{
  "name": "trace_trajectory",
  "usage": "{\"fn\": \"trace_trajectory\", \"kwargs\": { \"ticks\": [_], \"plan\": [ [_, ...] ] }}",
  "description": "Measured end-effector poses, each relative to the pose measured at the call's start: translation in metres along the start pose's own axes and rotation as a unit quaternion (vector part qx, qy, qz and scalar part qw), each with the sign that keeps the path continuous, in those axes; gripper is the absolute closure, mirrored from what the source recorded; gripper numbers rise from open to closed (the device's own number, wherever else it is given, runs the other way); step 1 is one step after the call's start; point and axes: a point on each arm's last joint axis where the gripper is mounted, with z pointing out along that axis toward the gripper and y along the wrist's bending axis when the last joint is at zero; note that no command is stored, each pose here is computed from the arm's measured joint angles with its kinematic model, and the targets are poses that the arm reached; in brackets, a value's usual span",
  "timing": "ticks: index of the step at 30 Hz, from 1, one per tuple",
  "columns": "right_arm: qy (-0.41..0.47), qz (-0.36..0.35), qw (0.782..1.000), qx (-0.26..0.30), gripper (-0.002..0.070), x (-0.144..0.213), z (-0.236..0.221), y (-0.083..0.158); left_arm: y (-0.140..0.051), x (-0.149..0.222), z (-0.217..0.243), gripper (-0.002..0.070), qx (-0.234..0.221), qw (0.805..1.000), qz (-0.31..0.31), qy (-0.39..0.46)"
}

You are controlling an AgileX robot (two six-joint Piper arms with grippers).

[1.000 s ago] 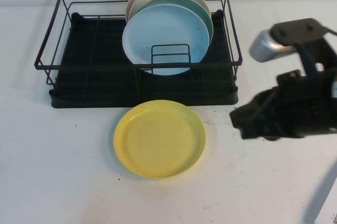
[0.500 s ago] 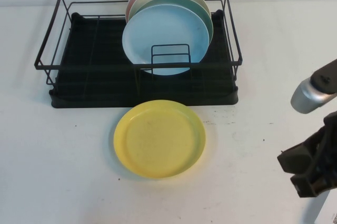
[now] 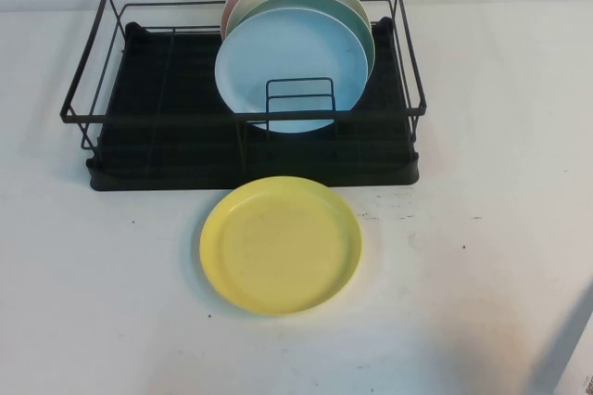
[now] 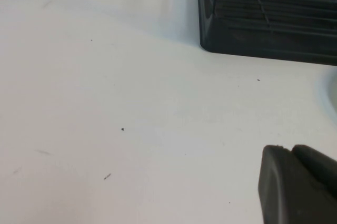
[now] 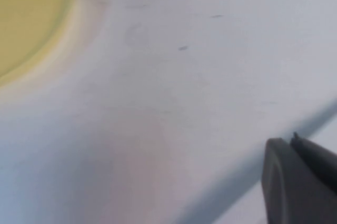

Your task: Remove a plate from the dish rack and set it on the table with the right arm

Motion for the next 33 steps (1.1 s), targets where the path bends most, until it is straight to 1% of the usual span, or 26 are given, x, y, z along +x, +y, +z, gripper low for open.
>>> {"fn": "trace_trajectory", "kwargs": {
  "ticks": [3,6,9,12,17,22,33],
  "plan": [
    [-0.077,0.027,0.995,0.056,0.0694,0.033,-0.004,-0.018,0.0,0.0,0.0,0.0679,0.0,1.0,0.0,0.0],
    [-0.153,0.032,0.983,0.092,0.0694,0.056,-0.007,-0.026,0.0,0.0,0.0,0.0679,0.0,1.0,0.0,0.0],
    [-0.205,0.031,0.973,0.103,0.0694,0.06,-0.014,-0.027,0.0,0.0,0.0,0.0679,0.0,1.0,0.0,0.0],
    [-0.229,0.029,0.967,0.107,0.0694,0.061,-0.02,-0.026,0.0,0.0,0.0,0.0679,0.0,1.0,0.0,0.0],
    [-0.223,0.024,0.969,0.103,0.0694,0.071,-0.026,-0.023,0.0,0.0,0.0,0.0679,0.0,1.0,0.0,0.0],
    [-0.185,0.011,0.977,0.105,0.0694,0.083,-0.025,-0.022,0.0,0.0,0.0,0.0679,0.0,1.0,0.0,0.0],
    [-0.175,0.009,0.979,0.107,0.0694,0.085,-0.025,-0.023,0.0,0.0,0.0,0.0679,0.0,1.0,0.0,0.0]
  ]
}}
